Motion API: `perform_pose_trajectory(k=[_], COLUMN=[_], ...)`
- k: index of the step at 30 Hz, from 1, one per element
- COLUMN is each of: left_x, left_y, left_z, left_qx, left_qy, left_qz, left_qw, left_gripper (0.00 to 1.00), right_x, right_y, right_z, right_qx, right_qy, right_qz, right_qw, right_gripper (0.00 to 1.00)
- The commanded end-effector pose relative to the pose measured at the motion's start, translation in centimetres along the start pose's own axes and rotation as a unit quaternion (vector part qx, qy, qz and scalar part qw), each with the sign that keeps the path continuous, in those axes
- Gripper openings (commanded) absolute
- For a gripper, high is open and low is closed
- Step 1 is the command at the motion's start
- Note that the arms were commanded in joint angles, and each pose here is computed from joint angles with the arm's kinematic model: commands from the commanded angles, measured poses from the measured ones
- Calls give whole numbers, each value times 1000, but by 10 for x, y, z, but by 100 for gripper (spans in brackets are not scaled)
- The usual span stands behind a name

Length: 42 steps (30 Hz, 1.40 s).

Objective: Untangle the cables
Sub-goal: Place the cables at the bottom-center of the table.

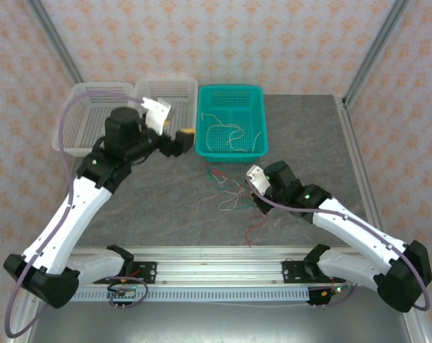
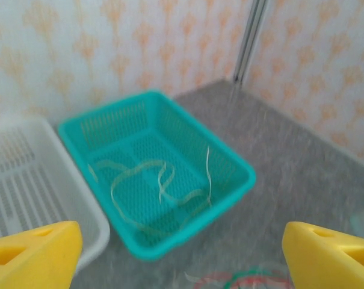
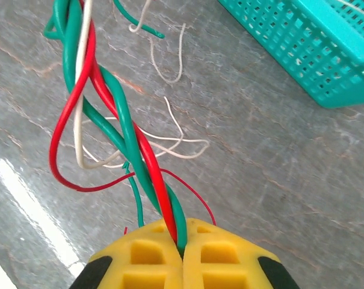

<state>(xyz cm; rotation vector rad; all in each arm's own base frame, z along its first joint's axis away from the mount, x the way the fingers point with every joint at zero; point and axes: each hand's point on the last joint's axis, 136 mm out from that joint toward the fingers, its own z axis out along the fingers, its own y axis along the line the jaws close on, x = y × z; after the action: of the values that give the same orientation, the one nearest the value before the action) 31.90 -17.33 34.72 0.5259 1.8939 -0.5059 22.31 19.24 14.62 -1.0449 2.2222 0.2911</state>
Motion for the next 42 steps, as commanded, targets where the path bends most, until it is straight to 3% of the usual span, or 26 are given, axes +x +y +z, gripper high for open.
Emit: perform_pose_trajectory(k=[1,5,11,15,21,25,30,35,42], left_x=[36,74,130,167,198,208,213,211,192], left_y=[-16,-25,-42,-44,-48,-51,-53,-40,-58], left_z=[7,21,38,45,59,71,88,105,122], left_qx=[52,75,96,95,81,73,79,43,95], left_qy=[5,-1,54,102,107,105,91,60,33], left_qz=[-21,-70,-17,1,-10,-4,-13,-11,-26], left_qw=[998,995,994,990,991,992,993,997,995], left_gripper=[88,88,88,88,88,88,88,90,94], right_x=[-12,5,11,18,-6,-24,-41,-47,-55], right_y=[7,12,39,39,32,25,28,35,39], right_z=[1,6,15,16,6,-4,-22,-37,-48], right_qx=[-34,-51,-138,-143,-181,-205,-228,-246,-266], right_qy=[-23,1,-16,-1,-34,-62,-79,-89,-104], right_qz=[62,161,288,315,365,389,373,361,360], right_qw=[997,986,948,938,913,896,896,895,888], right_gripper=[0,0,0,0,0,0,0,0,0])
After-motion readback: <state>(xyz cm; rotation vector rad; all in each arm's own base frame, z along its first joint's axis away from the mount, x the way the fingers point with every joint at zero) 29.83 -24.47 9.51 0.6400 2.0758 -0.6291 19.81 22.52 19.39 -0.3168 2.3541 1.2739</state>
